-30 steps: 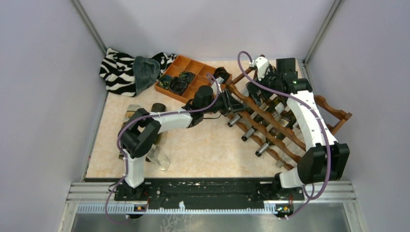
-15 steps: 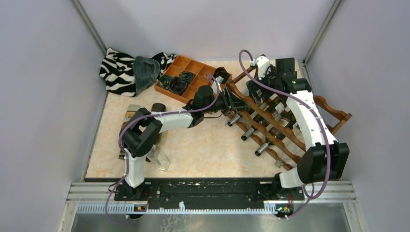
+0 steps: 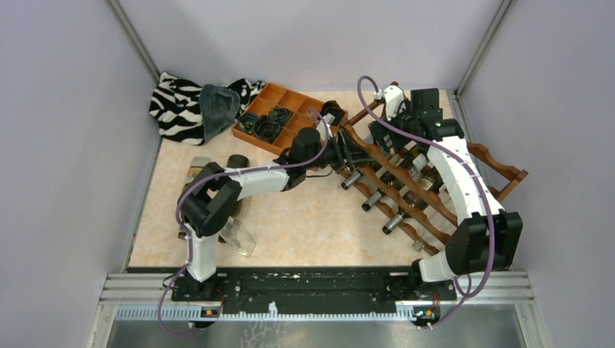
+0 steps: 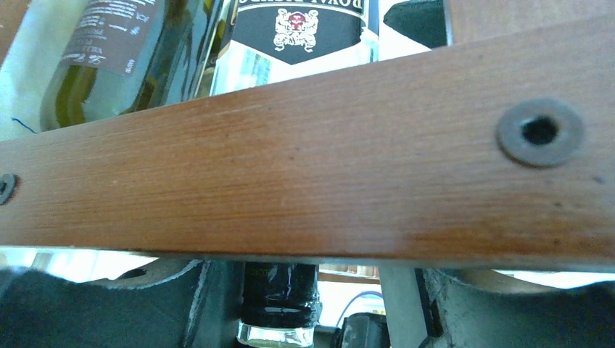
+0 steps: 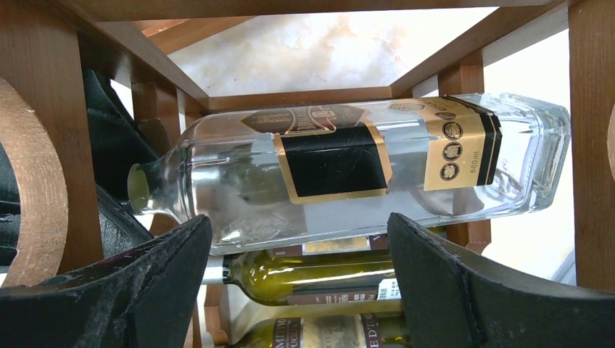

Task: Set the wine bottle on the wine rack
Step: Place the wine bottle in the wine rack, then pick up the wine bottle from the center of the board.

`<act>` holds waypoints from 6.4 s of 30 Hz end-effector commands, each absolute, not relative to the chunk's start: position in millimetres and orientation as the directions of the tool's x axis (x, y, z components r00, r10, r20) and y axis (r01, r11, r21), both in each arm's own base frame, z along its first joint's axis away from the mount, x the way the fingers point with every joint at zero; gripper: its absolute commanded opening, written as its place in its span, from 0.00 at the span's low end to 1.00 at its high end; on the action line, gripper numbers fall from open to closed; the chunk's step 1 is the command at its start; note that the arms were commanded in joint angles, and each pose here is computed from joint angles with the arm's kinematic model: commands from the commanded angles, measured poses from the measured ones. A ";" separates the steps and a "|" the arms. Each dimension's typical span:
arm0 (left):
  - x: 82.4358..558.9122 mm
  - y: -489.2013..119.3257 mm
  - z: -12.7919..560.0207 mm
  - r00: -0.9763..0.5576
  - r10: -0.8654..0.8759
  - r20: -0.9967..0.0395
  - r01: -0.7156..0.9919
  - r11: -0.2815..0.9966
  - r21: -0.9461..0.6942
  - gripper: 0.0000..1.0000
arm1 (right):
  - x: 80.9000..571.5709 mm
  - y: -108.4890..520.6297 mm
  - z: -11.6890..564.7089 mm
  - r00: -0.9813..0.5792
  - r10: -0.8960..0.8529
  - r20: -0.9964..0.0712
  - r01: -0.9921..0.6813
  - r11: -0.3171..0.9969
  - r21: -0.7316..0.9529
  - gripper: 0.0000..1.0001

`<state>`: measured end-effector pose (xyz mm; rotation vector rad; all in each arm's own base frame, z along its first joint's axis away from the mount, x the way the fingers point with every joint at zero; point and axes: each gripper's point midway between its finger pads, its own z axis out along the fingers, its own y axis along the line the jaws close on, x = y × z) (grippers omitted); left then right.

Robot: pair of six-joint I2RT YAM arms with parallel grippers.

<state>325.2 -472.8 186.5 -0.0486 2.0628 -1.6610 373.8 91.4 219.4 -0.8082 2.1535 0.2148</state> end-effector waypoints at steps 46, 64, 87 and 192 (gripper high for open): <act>331.2 -448.5 236.7 -0.158 -0.106 -0.982 0.668 0.721 -0.186 0.67 | 346.4 103.7 250.0 -0.412 -0.424 -0.806 -0.652 0.756 -0.065 0.91; 279.4 -421.5 242.8 -0.302 -0.009 -0.953 0.730 0.641 -0.237 0.53 | 318.5 97.3 284.1 -0.337 -0.371 -0.865 -0.659 0.750 -0.064 0.91; 264.4 -388.8 145.9 -0.479 0.206 -0.853 0.679 0.702 -0.212 0.23 | 261.3 85.9 247.4 -0.396 -0.425 -0.814 -0.680 0.732 -0.051 0.86; 107.0 -117.0 223.8 -0.836 0.125 -0.533 0.260 0.948 -0.185 0.96 | 189.4 163.9 303.5 -0.158 -0.332 -0.930 -0.951 0.306 0.052 0.98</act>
